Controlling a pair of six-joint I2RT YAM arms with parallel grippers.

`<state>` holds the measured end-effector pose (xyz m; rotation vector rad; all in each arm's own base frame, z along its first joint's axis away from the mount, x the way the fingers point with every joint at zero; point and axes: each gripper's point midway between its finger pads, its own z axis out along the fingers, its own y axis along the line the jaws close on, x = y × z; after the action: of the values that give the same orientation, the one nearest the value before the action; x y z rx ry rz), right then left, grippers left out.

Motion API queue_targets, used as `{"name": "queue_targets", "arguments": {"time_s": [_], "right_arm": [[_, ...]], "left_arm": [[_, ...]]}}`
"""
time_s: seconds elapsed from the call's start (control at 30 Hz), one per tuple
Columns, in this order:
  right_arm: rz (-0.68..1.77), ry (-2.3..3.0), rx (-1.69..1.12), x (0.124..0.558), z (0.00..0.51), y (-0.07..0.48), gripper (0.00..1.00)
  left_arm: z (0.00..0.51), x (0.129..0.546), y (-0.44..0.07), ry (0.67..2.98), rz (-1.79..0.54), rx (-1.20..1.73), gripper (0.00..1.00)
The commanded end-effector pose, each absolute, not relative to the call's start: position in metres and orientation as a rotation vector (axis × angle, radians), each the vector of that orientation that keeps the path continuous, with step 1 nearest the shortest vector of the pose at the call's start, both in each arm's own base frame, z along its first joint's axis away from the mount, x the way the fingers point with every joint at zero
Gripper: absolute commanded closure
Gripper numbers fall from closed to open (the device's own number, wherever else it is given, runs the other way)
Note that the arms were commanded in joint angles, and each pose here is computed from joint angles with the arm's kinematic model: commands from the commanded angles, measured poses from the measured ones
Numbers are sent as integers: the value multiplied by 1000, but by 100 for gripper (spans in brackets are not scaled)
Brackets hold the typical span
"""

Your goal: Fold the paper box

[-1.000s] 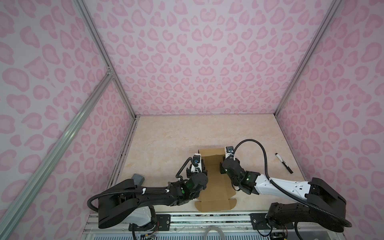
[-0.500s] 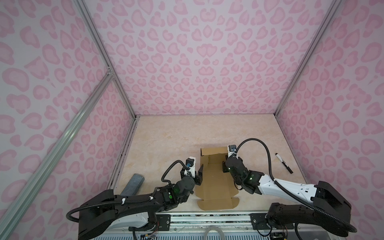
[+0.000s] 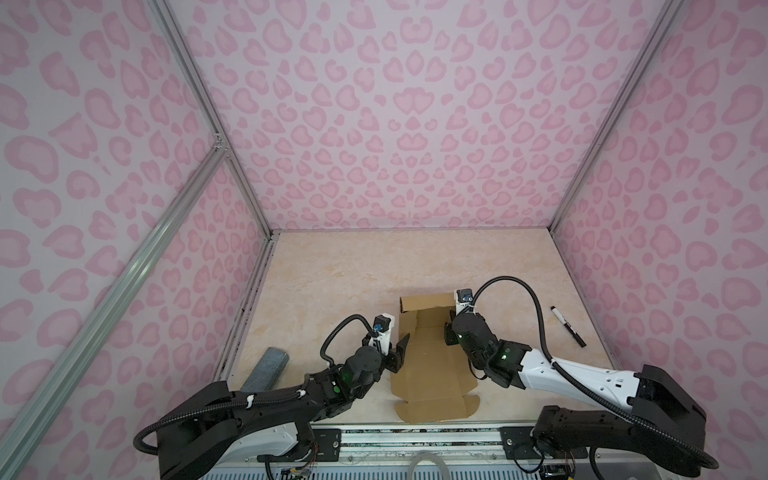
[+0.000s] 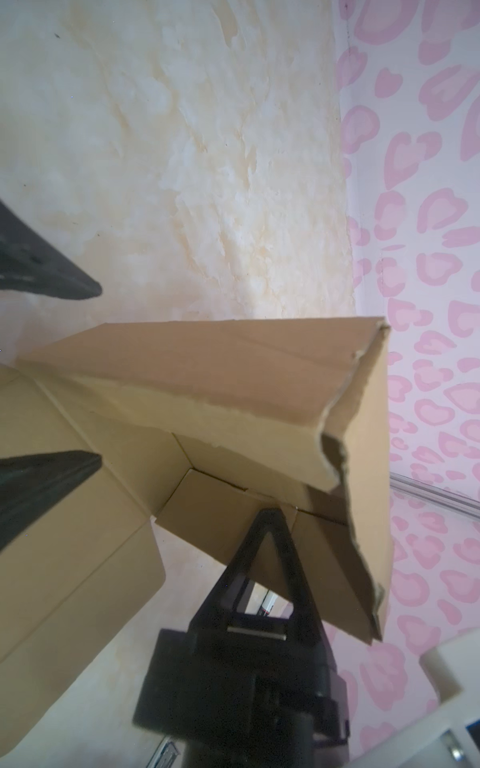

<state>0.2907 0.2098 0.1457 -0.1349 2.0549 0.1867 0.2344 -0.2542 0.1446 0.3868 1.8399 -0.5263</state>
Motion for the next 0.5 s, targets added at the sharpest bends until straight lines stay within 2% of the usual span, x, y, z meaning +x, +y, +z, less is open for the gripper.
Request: {"name": "queue_targets", "arguments": {"time_s": [0.0,0.13,0.4,0.47], "right_arm": [[222,2050,-141,288,149,213,100],[240,2040,-138,284,153,215,100],[243,2049,-136,277,153,218,100],[239,2050,-138,275,152,219,100]], "left_arm": [[156,236,-265,1809,-600,389,42],[155,241,-267,1818,-599,364,52],[159,253,-269,1831,-564,302,63],[159,254,-270,1838,-556,299,63]]}}
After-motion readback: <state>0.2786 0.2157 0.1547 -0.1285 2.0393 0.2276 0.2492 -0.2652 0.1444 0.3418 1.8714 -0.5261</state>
